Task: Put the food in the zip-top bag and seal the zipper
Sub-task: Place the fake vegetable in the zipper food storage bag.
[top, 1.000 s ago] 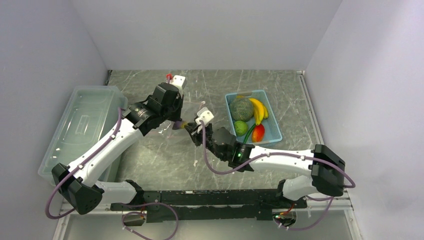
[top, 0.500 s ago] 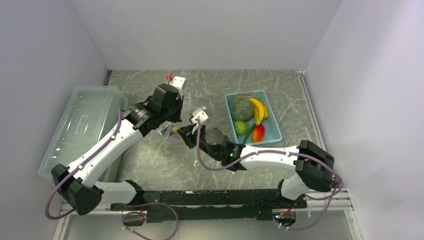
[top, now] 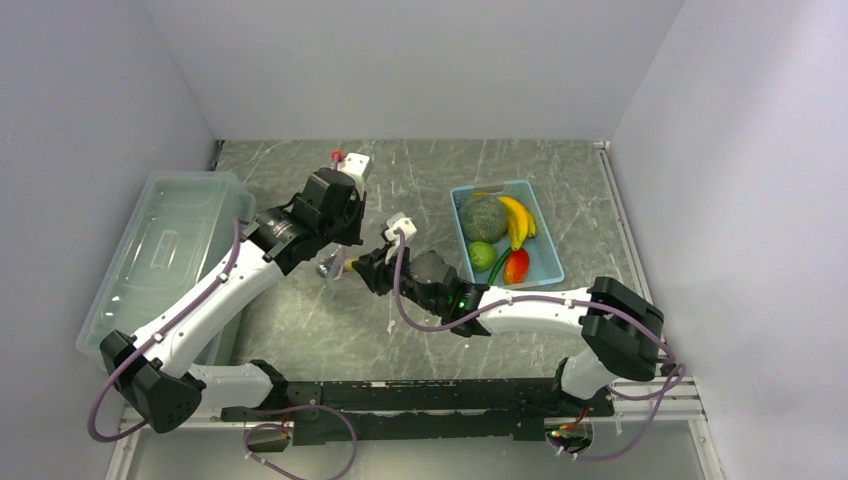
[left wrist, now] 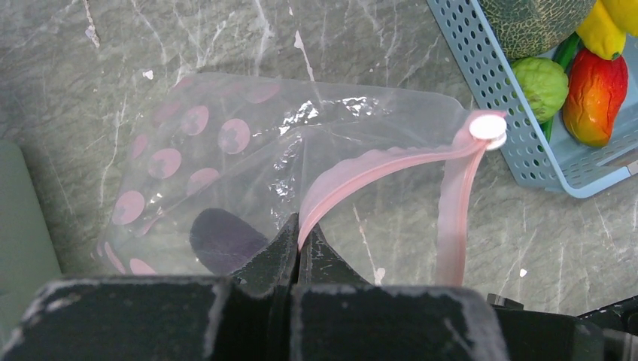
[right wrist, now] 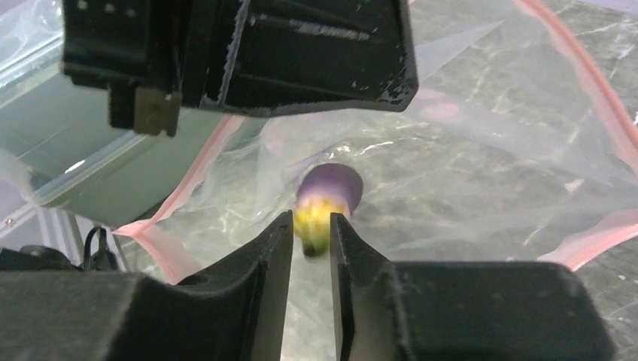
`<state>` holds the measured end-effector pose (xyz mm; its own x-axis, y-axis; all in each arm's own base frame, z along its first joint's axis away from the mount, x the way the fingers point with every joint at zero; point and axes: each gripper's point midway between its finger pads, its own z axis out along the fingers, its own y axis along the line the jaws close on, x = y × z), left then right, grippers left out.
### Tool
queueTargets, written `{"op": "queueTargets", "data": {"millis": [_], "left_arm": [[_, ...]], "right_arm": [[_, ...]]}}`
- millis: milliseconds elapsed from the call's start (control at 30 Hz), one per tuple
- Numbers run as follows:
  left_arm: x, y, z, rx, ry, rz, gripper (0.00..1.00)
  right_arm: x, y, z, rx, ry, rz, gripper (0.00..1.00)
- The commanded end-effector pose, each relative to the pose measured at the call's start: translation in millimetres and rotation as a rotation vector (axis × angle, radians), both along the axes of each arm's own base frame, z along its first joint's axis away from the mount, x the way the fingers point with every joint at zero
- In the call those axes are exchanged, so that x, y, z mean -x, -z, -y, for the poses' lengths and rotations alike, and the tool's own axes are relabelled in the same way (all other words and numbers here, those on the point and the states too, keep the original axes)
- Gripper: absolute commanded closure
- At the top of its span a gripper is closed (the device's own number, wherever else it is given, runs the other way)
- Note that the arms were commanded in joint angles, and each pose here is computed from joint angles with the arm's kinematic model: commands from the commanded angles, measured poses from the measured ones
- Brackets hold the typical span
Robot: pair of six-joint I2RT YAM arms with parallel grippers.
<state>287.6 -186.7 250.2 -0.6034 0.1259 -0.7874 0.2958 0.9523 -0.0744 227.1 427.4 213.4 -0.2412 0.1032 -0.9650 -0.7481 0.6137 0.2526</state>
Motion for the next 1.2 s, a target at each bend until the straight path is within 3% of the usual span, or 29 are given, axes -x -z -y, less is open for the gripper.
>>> {"op": "queueTargets", "data": {"millis": [0,233,633,900,1167], "left_arm": [[-4,-16,2,0.041,0.007,0.059,1.00],[-4,-16,-1,0.035,0.000,0.066,1.00],[-2,-19,-2,0.041,0.004,0.082,1.00],[-1,-18,-2,0.038,0.007,0.081,1.00],[-2,-19,-4,0.030,0.005,0.085,1.00]], "right_arm": [[14,-20,-4,-0.046,-0.097,0.040,0.69],[31,-20,-1,-0.018,-0.185,0.070,0.57],[19,-48,56,0.042,-0.013,0.148,0.52],[25,-62,82,0.084,-0.005,0.128,0.52],[-29,-58,132,0.196,0.170,0.060,0.52]]}}
